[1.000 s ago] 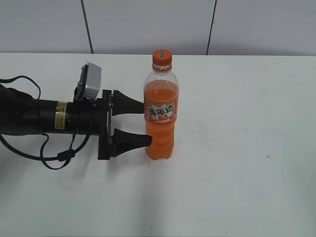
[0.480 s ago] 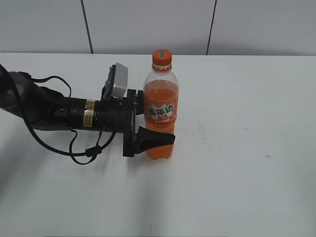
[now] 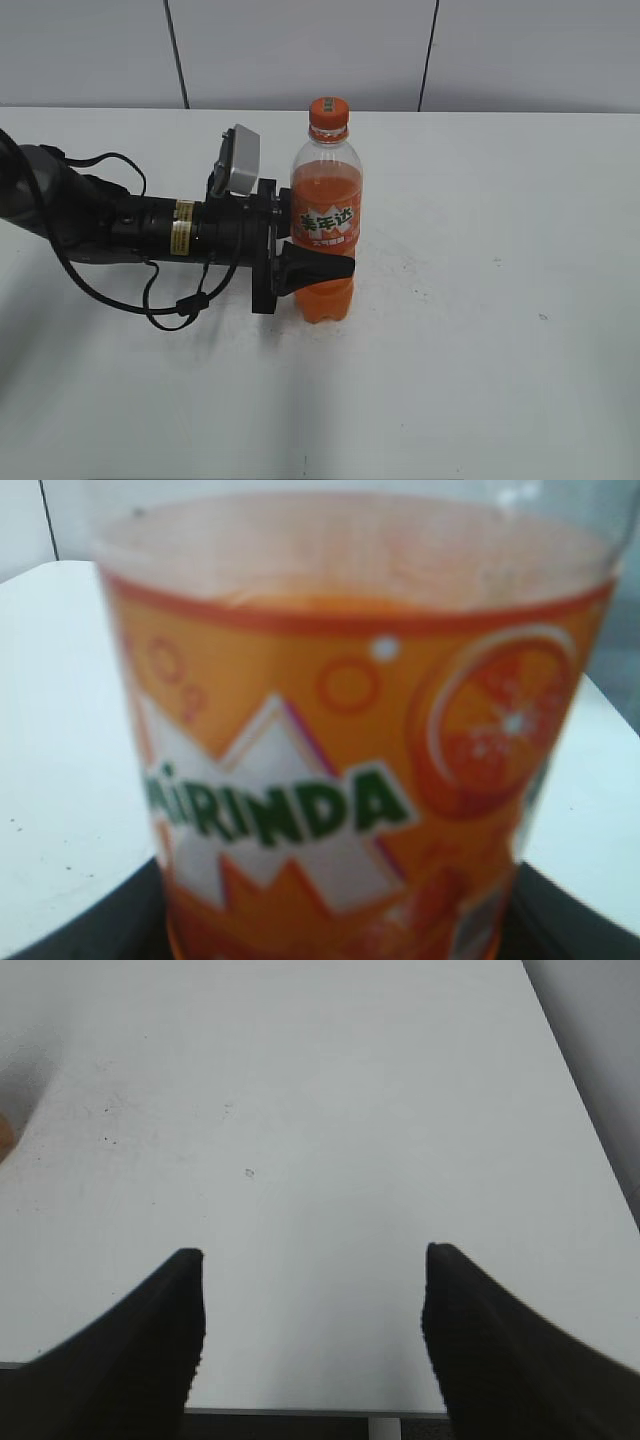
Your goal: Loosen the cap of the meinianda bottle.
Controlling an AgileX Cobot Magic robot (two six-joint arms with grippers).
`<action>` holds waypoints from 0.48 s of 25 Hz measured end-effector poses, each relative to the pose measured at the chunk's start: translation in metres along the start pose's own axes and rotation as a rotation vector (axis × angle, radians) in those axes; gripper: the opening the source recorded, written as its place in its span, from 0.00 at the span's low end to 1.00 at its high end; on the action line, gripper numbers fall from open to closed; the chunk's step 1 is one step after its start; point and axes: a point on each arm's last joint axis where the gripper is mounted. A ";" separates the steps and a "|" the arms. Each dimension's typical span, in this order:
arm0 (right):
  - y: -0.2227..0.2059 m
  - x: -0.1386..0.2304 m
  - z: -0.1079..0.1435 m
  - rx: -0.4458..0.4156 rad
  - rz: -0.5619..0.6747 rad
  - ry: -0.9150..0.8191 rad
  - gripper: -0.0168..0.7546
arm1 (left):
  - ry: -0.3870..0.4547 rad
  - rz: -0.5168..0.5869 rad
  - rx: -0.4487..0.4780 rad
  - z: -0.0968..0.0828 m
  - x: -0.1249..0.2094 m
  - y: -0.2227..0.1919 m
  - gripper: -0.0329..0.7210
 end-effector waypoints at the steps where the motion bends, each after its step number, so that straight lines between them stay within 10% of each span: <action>1: 0.000 0.000 0.000 0.000 0.000 0.000 0.69 | 0.001 0.000 0.000 0.000 0.000 0.000 0.59; 12: 0.000 0.000 0.000 0.000 0.000 0.000 0.69 | 0.002 0.000 -0.002 0.000 0.000 0.000 0.59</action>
Point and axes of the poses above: a point on each arm's last joint axis where the gripper is mounted, y pointing back along that axis away from the gripper, z along the wrist's bending axis when the last joint is at zero, x = y × z, and after that the axes turned 15 degrees about -y, right-handed
